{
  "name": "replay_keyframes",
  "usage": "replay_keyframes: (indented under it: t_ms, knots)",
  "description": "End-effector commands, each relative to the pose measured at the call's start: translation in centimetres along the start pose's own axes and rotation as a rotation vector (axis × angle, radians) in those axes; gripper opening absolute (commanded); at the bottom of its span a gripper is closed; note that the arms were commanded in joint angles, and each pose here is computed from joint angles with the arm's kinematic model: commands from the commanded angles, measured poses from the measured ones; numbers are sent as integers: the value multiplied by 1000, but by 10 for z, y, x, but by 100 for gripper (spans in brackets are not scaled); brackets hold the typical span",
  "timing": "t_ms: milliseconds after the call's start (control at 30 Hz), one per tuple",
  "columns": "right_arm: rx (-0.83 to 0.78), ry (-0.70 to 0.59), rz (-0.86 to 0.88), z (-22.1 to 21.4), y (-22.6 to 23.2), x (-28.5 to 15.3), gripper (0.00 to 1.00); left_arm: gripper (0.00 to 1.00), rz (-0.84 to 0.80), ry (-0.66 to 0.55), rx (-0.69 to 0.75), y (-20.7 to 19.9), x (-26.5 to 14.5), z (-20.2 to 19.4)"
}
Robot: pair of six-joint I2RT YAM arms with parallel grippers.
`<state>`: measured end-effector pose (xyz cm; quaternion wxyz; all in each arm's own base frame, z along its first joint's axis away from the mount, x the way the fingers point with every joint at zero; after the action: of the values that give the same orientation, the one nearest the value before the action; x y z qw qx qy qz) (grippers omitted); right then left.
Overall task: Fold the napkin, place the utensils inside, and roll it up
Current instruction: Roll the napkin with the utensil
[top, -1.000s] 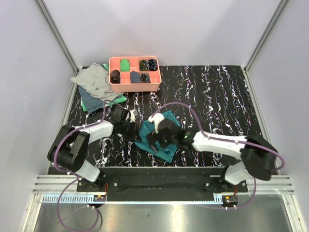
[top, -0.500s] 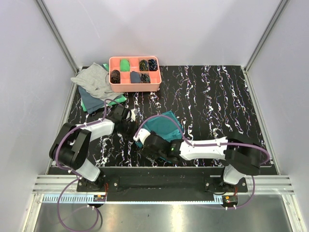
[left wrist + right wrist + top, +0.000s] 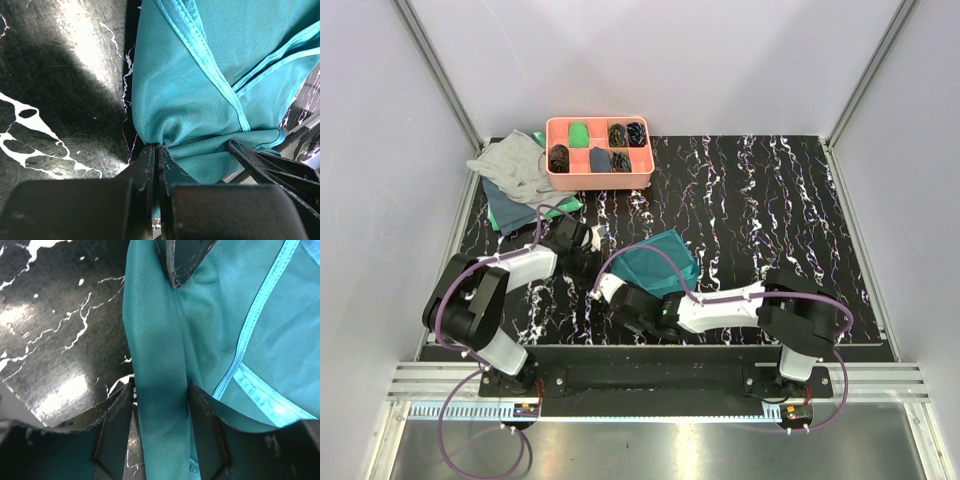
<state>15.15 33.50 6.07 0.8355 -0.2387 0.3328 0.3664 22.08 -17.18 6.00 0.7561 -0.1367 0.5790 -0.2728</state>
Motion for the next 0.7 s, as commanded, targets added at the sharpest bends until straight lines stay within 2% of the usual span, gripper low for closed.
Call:
replay_keyframes:
  t_ms: [0, 200, 433, 500, 533, 567, 667]
  knots:
    - [11, -7, -62, 5, -4, 8, 55, 0, -4, -14, 28, -2, 0, 10]
    - [20, 33, -68, -4, -11, 15, 50, 0, -12, -9, 30, -3, 0, 10]
    - [43, 91, 105, -14, 1, 14, 32, 1, -22, -17, 39, -5, -2, 12]
    - [104, 108, 146, -15, 0, 14, 24, 13, -20, -34, 42, -7, -4, 16]
    - [120, 126, 195, -18, 3, 12, 22, 18, -10, -47, 44, -7, -5, 19]
    - [133, 133, 217, -19, 3, 12, 22, 30, -6, -61, 42, -8, -7, 22]
    - [183, 156, 299, -19, 4, 8, 22, 50, 10, -109, 43, -11, -15, 30]
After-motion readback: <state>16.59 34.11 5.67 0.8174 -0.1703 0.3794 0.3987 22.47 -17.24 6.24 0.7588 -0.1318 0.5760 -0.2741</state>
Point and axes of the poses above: each gripper's point midway between its finger pads, its own x axis out along the fingers, its own y axis along the line the jaws close on, z = x × y, the point moved 5 cm from there along -x, back along the fingers, and after that the axes turned 8 degrees about x, right-handed, at the moved point
